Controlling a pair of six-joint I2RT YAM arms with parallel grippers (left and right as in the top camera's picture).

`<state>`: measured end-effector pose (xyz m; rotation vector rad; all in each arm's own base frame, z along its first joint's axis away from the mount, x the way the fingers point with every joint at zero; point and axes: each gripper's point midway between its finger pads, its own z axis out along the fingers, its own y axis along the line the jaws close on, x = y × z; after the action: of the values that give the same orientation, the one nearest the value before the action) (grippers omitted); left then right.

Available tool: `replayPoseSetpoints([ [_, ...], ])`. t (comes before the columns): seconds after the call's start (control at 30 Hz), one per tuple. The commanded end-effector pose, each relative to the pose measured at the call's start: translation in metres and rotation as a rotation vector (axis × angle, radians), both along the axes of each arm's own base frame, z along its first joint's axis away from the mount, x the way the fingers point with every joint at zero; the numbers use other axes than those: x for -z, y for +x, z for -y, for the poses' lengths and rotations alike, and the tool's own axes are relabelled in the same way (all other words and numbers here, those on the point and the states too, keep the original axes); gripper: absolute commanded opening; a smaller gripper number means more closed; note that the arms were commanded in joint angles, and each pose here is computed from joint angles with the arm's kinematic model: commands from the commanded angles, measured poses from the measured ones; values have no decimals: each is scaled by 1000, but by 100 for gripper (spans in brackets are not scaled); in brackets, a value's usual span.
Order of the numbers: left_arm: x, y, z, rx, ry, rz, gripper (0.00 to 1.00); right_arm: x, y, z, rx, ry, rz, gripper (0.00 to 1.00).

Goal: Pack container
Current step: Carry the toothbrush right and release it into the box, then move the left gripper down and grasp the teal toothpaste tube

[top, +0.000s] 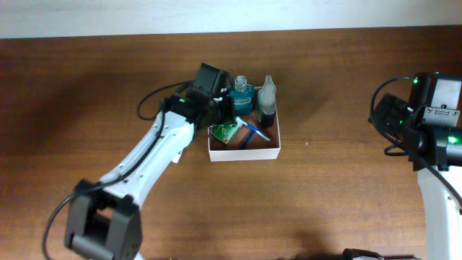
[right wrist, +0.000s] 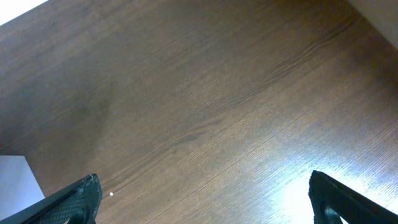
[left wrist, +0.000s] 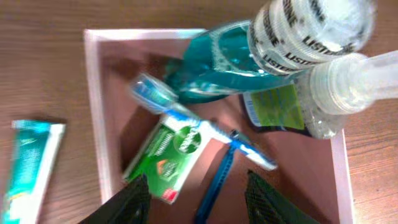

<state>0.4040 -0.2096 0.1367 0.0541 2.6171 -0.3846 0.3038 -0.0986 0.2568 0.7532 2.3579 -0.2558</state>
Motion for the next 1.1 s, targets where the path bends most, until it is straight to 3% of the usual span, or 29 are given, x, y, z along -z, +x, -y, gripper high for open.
replayPoseSetpoints([
  [0.0, -35, 2, -38, -38, 94, 90, 50, -4, 1, 3, 10, -6, 12, 99],
  [0.17, -17, -12, -81, 2, 248, 3, 51, -4, 1, 3, 10, -6, 12, 99],
  [0.33, 0, -20, -116, -46, 296, -66, 50, -4, 1, 3, 10, -6, 12, 99],
  [0.5, 18, -23, -135, -82, 273, -106, 50, -4, 1, 3, 10, -6, 12, 99],
  [0.63, 35, -24, -130, 6, 212, -105, 50, -4, 1, 3, 10, -6, 12, 99],
  [1.07, 88, -31, -132, 48, 223, -46, 51, -4, 1, 3, 10, -5, 12, 99],
])
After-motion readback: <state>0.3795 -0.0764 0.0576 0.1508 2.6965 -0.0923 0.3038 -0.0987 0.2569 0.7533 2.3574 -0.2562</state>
